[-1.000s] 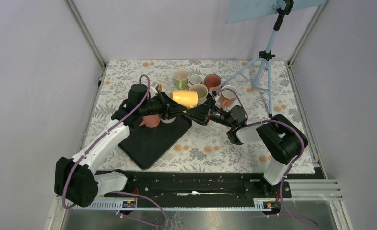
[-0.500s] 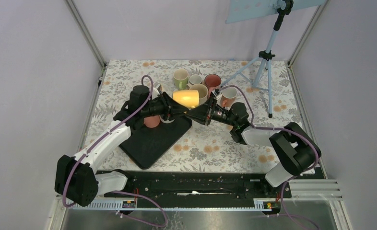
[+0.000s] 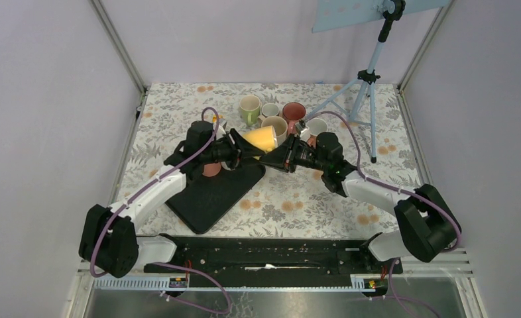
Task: Turn the mug right side up
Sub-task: Place the cup at the center of the board.
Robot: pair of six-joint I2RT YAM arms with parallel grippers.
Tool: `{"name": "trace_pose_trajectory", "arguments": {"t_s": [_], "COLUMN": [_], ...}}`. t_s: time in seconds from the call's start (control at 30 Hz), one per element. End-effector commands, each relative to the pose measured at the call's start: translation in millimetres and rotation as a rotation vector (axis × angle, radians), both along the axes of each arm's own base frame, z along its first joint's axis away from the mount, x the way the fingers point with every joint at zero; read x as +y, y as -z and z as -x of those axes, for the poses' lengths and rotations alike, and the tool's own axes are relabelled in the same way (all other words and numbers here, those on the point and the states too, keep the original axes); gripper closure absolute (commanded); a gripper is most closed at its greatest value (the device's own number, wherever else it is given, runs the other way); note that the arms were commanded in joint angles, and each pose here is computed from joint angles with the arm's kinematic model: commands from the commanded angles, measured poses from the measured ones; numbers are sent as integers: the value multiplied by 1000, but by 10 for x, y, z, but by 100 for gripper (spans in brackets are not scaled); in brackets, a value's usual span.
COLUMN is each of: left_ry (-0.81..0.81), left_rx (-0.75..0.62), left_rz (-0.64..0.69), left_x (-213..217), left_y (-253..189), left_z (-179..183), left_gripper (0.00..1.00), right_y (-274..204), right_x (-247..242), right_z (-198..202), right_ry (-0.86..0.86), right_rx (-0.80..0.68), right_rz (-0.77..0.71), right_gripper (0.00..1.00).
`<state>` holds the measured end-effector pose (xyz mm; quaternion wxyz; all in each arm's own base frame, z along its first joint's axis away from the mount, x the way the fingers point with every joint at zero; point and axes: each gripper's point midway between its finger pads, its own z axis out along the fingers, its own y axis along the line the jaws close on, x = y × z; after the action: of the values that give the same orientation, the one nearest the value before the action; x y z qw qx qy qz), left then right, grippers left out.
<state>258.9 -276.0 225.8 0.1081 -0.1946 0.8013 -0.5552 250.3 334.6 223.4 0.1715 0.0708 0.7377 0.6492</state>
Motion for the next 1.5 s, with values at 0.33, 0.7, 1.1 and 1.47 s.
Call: {"name": "trace_pose_trajectory", "arguments": {"t_s": [0.33,0.7,1.1,1.47], "left_ry": [67,83,115,176], "left_rx": [-112,-126,-209,-309], "left_rz": [-12,-73,-198,-337], "left_x": [-167,-192,-104,25], "left_y": [13,153,136,78], "left_z": [-16,-15,-37,1], "left_gripper": [44,32,1,1], "right_y": [-161,-71,12,134], "right_x": [-190,-447,-779,-1278], "right_z": [-142,-141,-110,-153], "right_ry": [80,130,172,279], "right_rx": [-204,-237,-255,-263], "right_rz": [262,448,651,910], "right_gripper": [100,100,100,100]}}
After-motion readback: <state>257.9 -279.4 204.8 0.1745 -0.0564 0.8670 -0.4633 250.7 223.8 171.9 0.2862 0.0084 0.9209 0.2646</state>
